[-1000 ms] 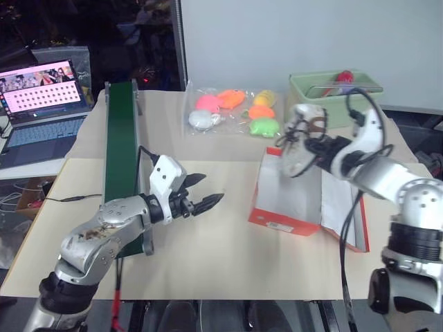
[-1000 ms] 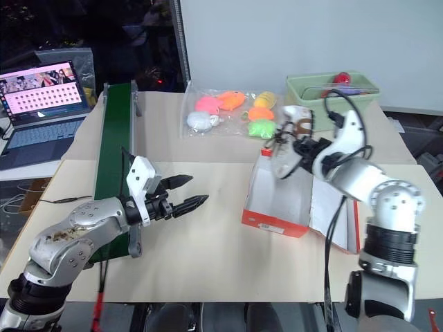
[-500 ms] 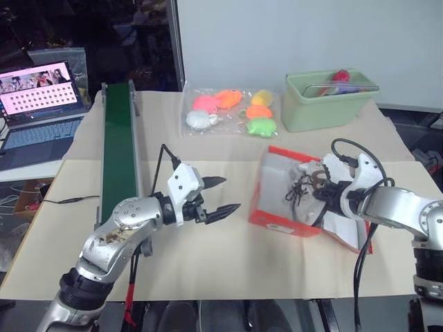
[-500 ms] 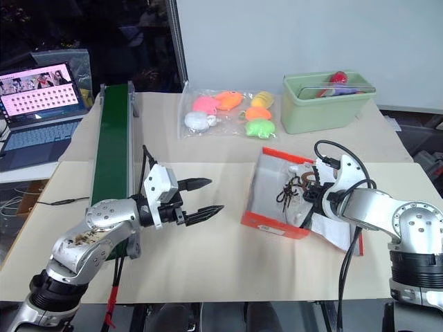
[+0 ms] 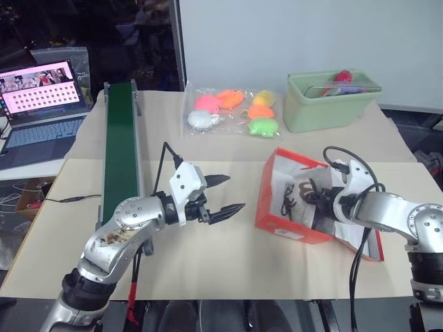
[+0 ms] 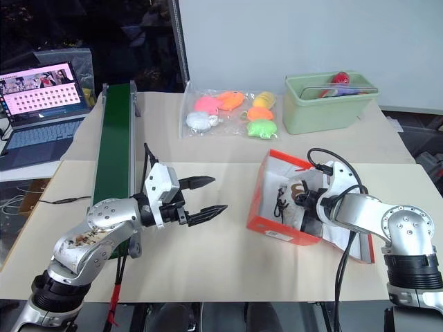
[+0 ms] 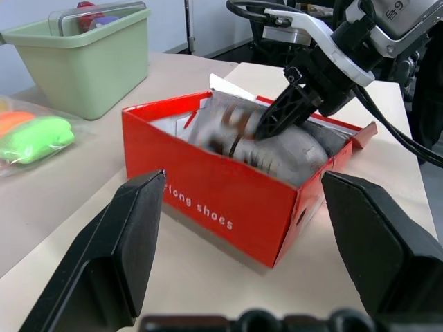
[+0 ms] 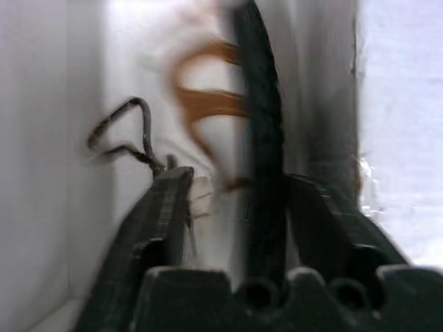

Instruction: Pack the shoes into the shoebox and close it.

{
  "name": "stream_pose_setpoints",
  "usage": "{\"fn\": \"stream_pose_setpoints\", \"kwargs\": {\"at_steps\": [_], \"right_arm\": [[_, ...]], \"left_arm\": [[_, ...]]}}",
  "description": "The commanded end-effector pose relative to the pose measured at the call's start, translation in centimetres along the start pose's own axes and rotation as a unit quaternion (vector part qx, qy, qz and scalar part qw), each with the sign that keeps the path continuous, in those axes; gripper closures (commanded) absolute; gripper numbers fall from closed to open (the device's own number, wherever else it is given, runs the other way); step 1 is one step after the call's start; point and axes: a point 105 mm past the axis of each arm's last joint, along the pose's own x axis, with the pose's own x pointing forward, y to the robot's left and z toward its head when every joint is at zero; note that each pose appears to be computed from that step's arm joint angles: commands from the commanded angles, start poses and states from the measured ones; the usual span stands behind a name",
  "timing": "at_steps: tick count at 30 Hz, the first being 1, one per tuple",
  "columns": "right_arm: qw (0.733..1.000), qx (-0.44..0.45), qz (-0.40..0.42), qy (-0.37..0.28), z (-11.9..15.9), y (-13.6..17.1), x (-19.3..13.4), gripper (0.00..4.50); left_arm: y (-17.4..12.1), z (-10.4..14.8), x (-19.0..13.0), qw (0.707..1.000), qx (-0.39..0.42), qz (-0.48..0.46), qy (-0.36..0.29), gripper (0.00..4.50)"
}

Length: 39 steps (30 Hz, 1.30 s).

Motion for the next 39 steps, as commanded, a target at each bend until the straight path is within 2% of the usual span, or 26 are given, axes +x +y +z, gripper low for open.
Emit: {"fn": "stream_pose_setpoints", "kwargs": {"at_steps": [1,8,12,13,15,17,19,22,27,29,32,33,34,35,39], "right_arm": [[0.999,-0.006,0.020,-0.043,2.1,1.6,-0.8,0.48],[0.987,-0.086,0.028,-0.132,5.7,3.9,-2.6,0.48],[0.956,-0.189,0.049,-0.220,8.2,6.4,-4.5,0.48],[0.943,-0.215,0.069,-0.245,8.6,7.5,-5.0,0.48],[0.911,-0.265,0.116,-0.293,8.9,9.7,-6.2,0.48],[0.849,-0.329,0.229,-0.346,7.5,13.5,-8.5,0.48],[0.794,-0.376,0.327,-0.348,4.6,15.8,-10.0,0.48],[0.760,-0.389,0.409,-0.323,1.7,16.4,-10.1,0.48],[0.741,-0.359,0.503,-0.261,-1.1,15.4,-8.9,0.48],[0.746,-0.352,0.502,-0.260,-0.8,15.0,-7.9,0.48],[0.770,-0.369,0.463,-0.239,-1.7,13.2,-4.3,0.48],[0.773,-0.374,0.458,-0.230,-2.2,12.8,-3.7,0.23],[0.775,-0.374,0.457,-0.225,-2.5,12.7,-3.4,0.00],[0.776,-0.373,0.456,-0.224,-2.6,12.6,-3.2,0.00],[0.781,-0.360,0.461,-0.221,-3.2,12.4,-2.8,0.00]], "left_arm": [[0.0,1.5,-0.1,0.999,0.029,0.001,-0.017,0.68],[1.5,1.5,-0.4,0.999,0.025,0.039,-0.019,0.68],[5.1,2.2,-1.0,0.988,0.001,0.149,-0.044,0.68],[6.7,2.4,-1.5,0.978,0.001,0.202,-0.048,0.68],[9.9,2.7,-2.9,0.948,-0.003,0.314,-0.054,0.68],[13.1,2.7,-5.4,0.892,-0.016,0.450,-0.050,0.68],[14.5,1.8,-7.6,0.839,-0.030,0.542,-0.025,0.68],[14.9,0.7,-9.5,0.795,-0.047,0.605,-0.005,0.68],[14.7,-1.9,-11.9,0.752,-0.077,0.653,0.044,0.68],[14.8,-2.5,-12.4,0.749,-0.083,0.655,0.056,0.68],[14.5,-5.2,-14.4,0.724,-0.127,0.671,0.095,0.68],[14.4,-5.6,-14.6,0.727,-0.125,0.667,0.108,0.43],[14.3,-5.7,-14.6,0.730,-0.117,0.664,0.112,0.16],[14.3,-5.6,-14.7,0.729,-0.112,0.666,0.110,0.05],[14.1,-5.9,-15.2,0.722,-0.111,0.674,0.110,0.05]]}}
